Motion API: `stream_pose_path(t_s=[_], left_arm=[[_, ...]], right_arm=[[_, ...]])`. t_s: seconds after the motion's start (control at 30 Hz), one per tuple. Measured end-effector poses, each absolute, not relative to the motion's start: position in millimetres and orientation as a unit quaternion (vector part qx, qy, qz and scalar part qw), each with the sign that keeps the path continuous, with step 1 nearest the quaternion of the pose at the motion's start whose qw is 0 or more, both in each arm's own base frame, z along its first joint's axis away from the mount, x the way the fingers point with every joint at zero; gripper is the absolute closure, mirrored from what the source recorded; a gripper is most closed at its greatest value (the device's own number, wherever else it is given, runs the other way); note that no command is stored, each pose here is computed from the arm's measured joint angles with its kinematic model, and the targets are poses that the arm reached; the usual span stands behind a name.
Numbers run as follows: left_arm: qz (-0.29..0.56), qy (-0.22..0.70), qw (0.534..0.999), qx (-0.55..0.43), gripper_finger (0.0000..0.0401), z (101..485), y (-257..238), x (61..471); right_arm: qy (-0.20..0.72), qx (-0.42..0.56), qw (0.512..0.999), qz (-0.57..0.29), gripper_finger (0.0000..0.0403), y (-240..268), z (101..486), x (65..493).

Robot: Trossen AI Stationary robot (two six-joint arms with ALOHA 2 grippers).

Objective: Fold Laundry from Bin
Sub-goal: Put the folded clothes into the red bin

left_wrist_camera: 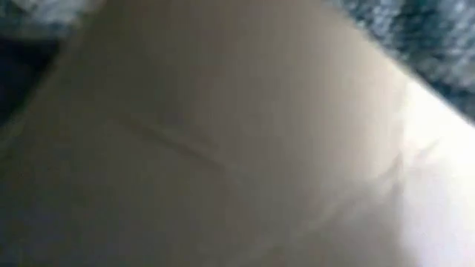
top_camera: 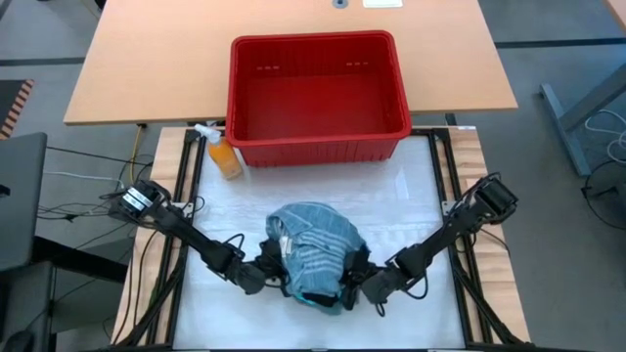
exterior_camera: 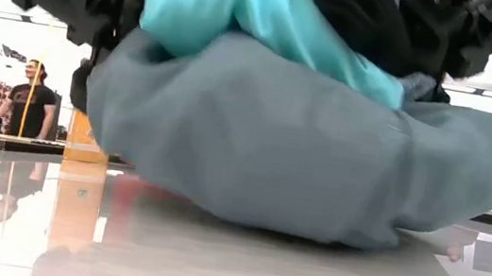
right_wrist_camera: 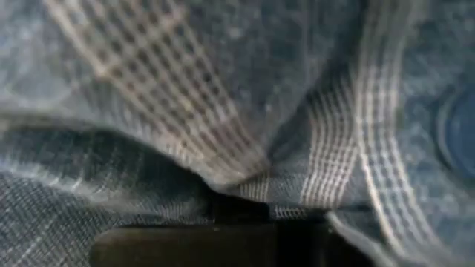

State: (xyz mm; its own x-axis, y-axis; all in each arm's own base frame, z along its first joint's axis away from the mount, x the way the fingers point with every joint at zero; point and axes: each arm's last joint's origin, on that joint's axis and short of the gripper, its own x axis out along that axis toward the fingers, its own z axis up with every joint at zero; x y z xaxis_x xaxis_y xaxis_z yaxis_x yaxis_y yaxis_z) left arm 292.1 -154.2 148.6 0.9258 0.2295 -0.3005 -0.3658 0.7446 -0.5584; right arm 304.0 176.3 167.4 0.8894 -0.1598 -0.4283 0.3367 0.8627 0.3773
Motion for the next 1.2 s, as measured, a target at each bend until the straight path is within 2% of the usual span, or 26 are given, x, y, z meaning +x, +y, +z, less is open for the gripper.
stream_pose_path(t_s=[0.3, 0.63, 0.87, 1.2], left_arm=[[0.15, 0.098, 0.943, -0.279, 0.0377, 189.2, -147.1, 279.4], [0.159, 0.074, 0.951, -0.255, 0.0377, 214.8, -143.8, 267.3], [0.159, 0.058, 0.956, -0.24, 0.0377, 220.8, -141.0, 271.5], [0.153, 0.035, 0.974, -0.163, 0.0377, 271.0, -140.3, 284.8]], right_arm=[[0.179, 0.182, 0.958, -0.134, 0.0401, 182.8, 200.5, 320.2], [0.152, 0.184, 0.962, -0.133, 0.0402, 177.0, 210.6, 329.4], [0.149, 0.186, 0.962, -0.129, 0.0402, 175.2, 211.5, 331.0], [0.129, 0.134, 0.975, -0.124, 0.0403, 170.5, 240.4, 340.7]])
